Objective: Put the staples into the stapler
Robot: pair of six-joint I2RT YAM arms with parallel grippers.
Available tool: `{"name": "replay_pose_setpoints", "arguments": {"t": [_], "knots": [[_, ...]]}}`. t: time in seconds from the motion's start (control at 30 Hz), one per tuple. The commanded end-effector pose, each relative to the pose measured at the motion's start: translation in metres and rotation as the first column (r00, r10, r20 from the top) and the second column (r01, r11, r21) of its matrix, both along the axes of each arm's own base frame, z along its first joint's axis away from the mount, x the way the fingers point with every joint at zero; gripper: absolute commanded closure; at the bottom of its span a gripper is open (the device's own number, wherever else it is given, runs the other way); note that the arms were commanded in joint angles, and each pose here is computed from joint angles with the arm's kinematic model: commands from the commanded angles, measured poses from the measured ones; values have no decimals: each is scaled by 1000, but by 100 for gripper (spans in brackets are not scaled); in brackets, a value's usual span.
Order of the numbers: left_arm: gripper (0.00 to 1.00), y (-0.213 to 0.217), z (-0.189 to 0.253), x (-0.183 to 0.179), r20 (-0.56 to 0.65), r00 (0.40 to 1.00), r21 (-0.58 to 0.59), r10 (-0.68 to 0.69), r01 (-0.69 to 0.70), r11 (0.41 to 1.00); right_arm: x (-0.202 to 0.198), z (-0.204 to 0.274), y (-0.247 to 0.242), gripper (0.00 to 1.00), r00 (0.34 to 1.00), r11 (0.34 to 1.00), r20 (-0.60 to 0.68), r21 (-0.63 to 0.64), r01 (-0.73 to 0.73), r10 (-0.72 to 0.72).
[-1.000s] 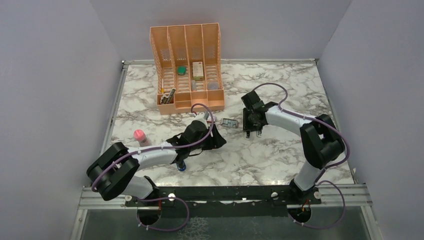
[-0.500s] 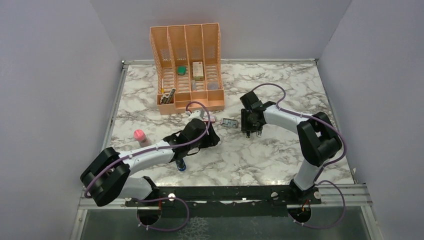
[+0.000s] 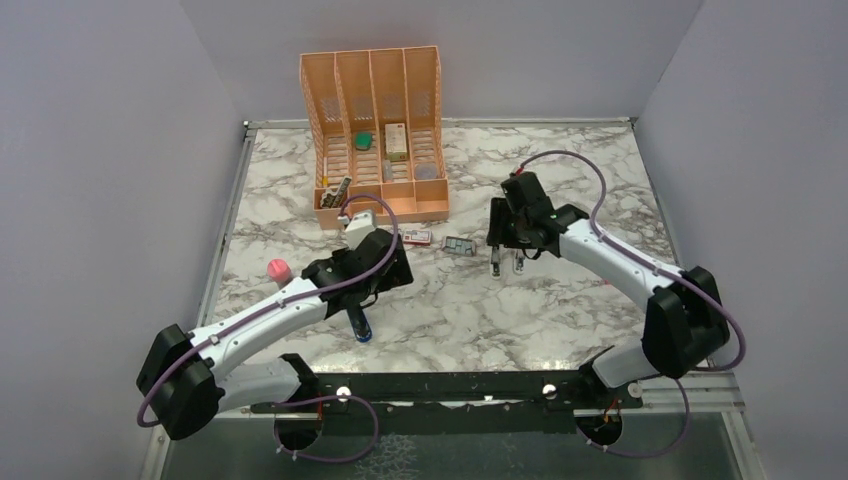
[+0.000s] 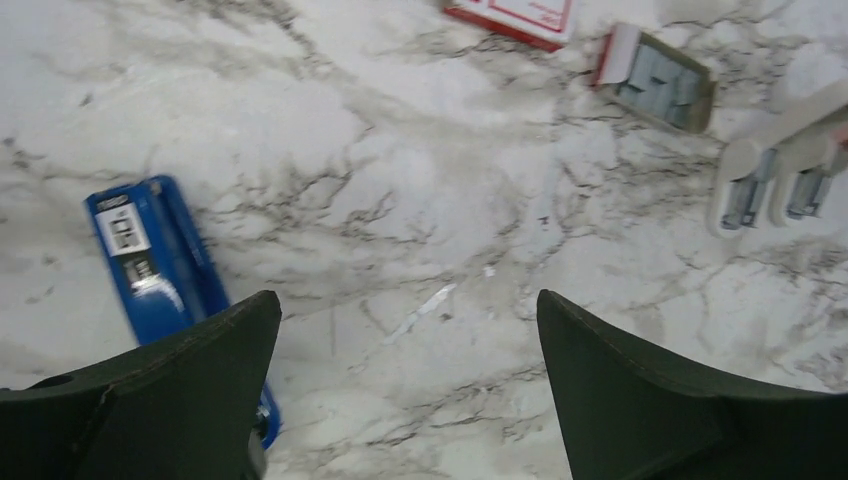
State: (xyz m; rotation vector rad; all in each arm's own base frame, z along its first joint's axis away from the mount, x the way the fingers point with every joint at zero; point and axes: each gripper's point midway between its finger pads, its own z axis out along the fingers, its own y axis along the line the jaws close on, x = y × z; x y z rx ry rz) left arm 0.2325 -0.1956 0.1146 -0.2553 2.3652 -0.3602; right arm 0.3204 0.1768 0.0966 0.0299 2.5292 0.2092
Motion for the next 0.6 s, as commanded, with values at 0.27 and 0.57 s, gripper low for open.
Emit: {"name": "replay_pose_setpoints", "arguments": {"t": [0.27, 0.57], "knots": [[21, 103, -35, -48, -191, 909, 241, 370, -322, 916, -27, 23, -4, 26, 994, 992, 109, 119, -42, 29], [38, 73, -56, -52, -329, 915, 114, 234, -208, 972, -49, 3, 5, 27, 996, 978, 47, 190, -87, 79]]}}
